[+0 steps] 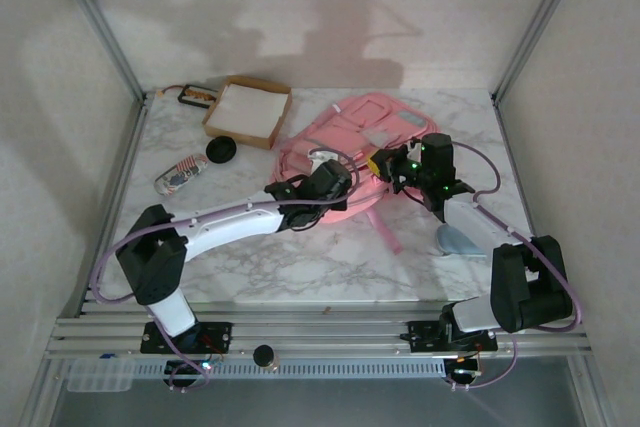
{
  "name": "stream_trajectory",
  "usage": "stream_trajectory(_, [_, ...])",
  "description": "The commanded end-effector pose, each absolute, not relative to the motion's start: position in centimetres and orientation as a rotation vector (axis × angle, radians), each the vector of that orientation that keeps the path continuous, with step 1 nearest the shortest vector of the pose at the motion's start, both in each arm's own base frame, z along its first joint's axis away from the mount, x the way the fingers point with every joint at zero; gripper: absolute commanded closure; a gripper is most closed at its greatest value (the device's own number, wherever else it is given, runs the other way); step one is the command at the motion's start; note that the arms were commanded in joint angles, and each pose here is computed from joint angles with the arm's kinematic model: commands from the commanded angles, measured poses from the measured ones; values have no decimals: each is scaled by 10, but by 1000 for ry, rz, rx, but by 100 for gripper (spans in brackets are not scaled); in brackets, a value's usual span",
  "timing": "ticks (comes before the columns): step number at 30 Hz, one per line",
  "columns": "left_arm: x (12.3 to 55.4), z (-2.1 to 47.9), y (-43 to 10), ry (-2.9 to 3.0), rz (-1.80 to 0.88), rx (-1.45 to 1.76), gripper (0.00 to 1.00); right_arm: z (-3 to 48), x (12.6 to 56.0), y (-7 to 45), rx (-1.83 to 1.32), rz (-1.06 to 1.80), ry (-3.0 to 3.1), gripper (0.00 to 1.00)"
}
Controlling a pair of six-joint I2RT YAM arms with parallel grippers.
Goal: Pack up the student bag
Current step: Unzip the student bag at the center of the table.
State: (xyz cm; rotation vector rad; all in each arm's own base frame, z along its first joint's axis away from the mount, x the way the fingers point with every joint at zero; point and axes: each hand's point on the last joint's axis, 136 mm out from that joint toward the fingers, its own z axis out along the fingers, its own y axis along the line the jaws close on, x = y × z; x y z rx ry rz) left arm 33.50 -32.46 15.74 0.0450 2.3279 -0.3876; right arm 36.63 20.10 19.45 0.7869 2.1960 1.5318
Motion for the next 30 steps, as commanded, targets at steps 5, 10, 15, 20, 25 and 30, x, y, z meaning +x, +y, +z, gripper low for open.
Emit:
stream_trajectory(5, [337,151,-243,2334,-73,-53,100,236,382,173,665,1498,2080,100])
stream_trajectory(10, [321,140,-218,2361,-43,-48,100,237,388,156,653,1517,2070,100])
stream_trajectory(15, [305,132,-251,2394,-283,63,100,237,398,159,605,1497,2087,100])
stream_trajectory(20, [313,141,-267,2350,-309,81,100,222,388,174,579,1525,2144,98])
stream_trajectory(25, [324,146,-289,2305,-396,124,100,212,379,185,540,1522,2170,57])
stream_trajectory(30, [342,129,-309,2308,-468,143,100,193,374,201,515,1515,2207,33])
